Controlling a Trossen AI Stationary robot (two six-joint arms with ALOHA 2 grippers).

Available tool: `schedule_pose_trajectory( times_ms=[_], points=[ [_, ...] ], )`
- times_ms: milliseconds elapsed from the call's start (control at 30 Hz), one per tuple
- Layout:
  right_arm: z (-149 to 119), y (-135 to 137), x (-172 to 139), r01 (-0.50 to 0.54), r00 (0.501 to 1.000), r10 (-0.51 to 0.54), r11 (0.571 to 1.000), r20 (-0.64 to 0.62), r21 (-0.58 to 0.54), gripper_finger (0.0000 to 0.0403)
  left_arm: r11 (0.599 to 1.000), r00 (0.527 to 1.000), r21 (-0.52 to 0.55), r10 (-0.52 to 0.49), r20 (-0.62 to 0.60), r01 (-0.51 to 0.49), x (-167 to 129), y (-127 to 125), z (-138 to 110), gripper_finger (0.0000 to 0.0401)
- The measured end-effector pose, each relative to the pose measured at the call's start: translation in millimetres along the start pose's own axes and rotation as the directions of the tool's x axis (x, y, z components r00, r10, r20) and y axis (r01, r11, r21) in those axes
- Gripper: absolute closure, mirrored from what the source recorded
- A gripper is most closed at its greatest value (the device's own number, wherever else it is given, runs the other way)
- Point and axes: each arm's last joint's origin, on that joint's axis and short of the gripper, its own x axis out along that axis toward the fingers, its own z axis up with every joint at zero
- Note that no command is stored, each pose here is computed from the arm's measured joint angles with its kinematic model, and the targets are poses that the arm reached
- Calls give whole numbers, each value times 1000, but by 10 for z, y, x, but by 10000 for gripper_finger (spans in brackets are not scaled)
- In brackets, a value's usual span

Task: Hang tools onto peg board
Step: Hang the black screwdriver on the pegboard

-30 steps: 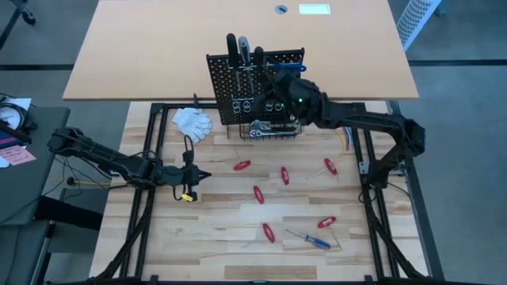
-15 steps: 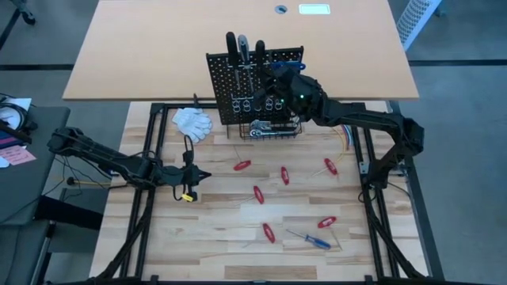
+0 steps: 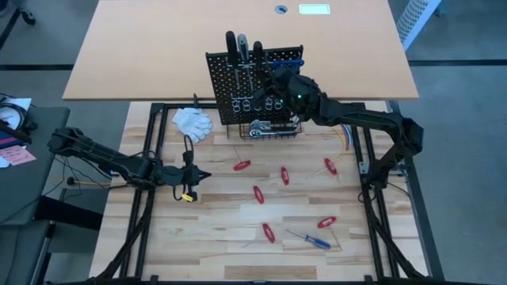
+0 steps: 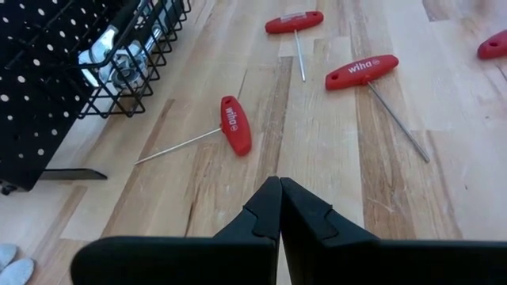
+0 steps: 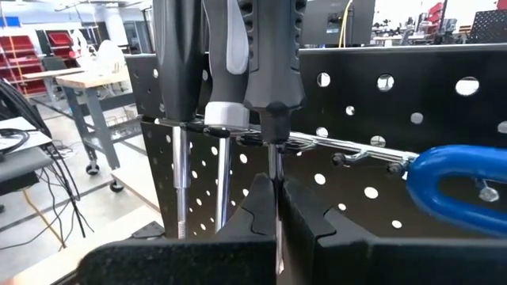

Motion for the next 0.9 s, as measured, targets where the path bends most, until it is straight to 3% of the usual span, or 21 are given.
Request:
schedule_pose_trajectory(
  times_ms=[400, 900],
  points=[
    [-15, -3, 1, 1, 1000, -2, 1000, -11, -4, 389, 1000, 1000, -6, -3, -1, 3, 0, -1, -1, 401],
    [-161, 15, 95, 9, 999, -10, 1000, -52, -26, 283, 1000, 1000, -10, -4, -2, 4, -1, -1, 0, 401]
  ],
)
